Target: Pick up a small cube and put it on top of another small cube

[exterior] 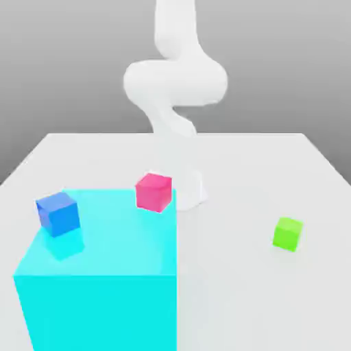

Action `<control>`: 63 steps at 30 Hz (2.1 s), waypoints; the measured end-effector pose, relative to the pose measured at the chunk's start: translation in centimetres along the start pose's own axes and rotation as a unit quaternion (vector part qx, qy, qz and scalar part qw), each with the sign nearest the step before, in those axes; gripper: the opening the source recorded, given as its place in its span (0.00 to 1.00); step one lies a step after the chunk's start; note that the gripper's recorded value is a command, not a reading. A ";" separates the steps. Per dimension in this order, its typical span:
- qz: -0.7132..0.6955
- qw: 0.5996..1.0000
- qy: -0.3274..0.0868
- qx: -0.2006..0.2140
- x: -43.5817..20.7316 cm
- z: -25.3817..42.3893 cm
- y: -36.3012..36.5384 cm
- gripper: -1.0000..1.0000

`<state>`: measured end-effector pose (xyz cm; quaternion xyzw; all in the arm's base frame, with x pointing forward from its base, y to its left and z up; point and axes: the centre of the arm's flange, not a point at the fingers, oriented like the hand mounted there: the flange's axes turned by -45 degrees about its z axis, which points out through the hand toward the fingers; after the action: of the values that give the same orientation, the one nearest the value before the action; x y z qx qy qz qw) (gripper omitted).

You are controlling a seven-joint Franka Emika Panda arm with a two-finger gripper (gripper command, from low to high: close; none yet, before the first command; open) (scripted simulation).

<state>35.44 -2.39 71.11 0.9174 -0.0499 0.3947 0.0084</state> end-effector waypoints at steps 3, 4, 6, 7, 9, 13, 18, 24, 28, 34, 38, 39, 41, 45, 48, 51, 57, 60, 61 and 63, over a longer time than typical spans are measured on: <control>0.079 0.996 -0.021 -0.027 -0.8 4.1 2.7 0.50; 0.107 0.993 -0.030 -0.036 -1.3 5.6 3.6 0.50; 0.164 0.984 -0.047 -0.054 -2.6 8.6 5.4 0.50; 0.192 0.978 -0.055 -0.063 -3.3 10.0 6.4 0.50; 0.249 0.963 -0.070 -0.082 -5.0 12.7 8.3 0.50; 0.360 0.920 -0.096 -0.122 -9.1 17.5 12.2 0.50; 0.490 0.846 -0.120 -0.174 -15.3 22.3 16.8 0.50; 0.630 0.727 -0.135 -0.237 -24.1 26.1 21.3 0.50; 0.710 0.632 -0.139 -0.279 -30.4 27.4 23.4 0.50; 0.796 0.481 -0.150 -0.334 -40.1 28.3 23.4 0.50; 0.807 0.442 -0.176 -0.350 -44.3 29.6 20.8 0.50; 0.807 0.441 -0.177 -0.351 -44.9 30.1 20.8 0.50; 0.808 0.438 -0.177 -0.351 -46.1 31.1 20.9 0.50; 0.808 0.437 -0.176 -0.353 -48.4 33.0 20.8 0.00; 0.808 0.437 -0.176 -0.352 -48.4 33.0 20.8 0.00; 0.808 0.437 -0.175 -0.352 -48.6 33.2 20.8 0.00; 0.809 0.438 -0.176 -0.351 -45.9 30.8 20.9 0.00; 0.809 0.438 -0.176 -0.352 -44.4 29.2 20.7 0.00; 0.809 0.439 -0.173 -0.351 -43.9 28.9 21.3 0.00; 0.809 0.444 -0.166 -0.347 -43.2 28.6 23.7 0.00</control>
<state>24.23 -23.87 19.54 0.4293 -0.9031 0.0125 -0.0052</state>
